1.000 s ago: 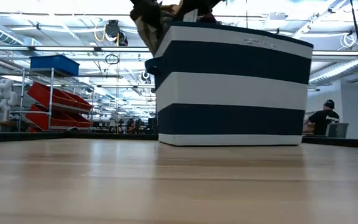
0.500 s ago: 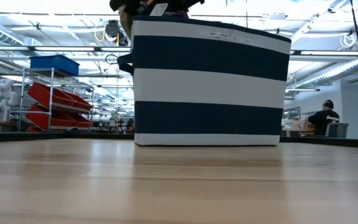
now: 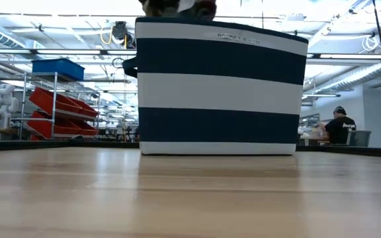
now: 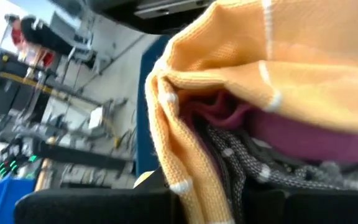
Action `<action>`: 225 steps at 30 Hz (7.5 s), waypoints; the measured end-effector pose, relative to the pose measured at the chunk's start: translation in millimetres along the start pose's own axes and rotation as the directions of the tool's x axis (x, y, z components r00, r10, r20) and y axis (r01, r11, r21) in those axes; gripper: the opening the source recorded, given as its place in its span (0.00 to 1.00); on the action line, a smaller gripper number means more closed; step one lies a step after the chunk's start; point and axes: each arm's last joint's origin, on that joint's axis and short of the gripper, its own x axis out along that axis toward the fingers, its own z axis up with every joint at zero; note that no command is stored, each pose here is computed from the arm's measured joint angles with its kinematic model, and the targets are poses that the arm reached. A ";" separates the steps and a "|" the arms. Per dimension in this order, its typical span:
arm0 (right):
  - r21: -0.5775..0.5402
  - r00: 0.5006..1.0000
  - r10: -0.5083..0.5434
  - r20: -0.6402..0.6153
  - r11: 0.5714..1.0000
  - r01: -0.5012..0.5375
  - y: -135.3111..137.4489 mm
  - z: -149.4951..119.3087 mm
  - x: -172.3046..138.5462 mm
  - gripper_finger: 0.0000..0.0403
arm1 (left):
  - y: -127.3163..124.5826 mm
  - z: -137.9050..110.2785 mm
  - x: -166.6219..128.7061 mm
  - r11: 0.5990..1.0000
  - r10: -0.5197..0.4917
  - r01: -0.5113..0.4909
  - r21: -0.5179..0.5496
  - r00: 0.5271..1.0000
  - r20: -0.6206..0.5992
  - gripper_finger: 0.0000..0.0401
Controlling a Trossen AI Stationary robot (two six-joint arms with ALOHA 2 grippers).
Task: Fold towel
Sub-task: Put the folded stacked towels into the blue laundry bin, then return to Home Position
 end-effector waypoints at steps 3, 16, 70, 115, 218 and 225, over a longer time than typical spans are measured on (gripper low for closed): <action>-0.042 0.997 -0.047 -0.057 0.998 0.044 -5.3 0.2 -18.5 0.08 | 1.6 6.1 6.5 1.000 0.007 -0.006 -0.022 0.997 0.071 0.10; -0.198 0.821 -0.255 -0.510 0.964 0.176 -54.4 -42.8 -70.4 0.08 | -12.4 0.2 76.5 0.999 -0.033 0.034 -0.025 0.999 0.021 0.10; 0.143 0.737 0.222 -0.638 0.975 -0.170 6.6 -63.1 -65.3 0.08 | -68.6 7.4 84.1 0.936 -0.299 0.313 0.159 0.949 -0.102 0.09; 0.260 0.504 0.403 -0.764 0.907 -0.331 -87.7 -134.9 -15.3 0.32 | -53.0 -69.3 141.9 0.824 -0.543 0.566 0.022 0.801 -0.253 0.27; 0.055 0.797 0.471 0.379 0.848 -0.527 41.2 -169.7 -219.5 0.40 | -137.7 -140.6 -137.0 0.778 -0.153 0.489 -0.393 0.755 0.637 0.32; 0.016 0.799 0.460 0.387 0.863 -0.505 61.7 -189.3 -217.3 0.40 | -160.8 -147.0 -128.3 0.805 -0.151 0.488 -0.338 0.718 0.679 0.32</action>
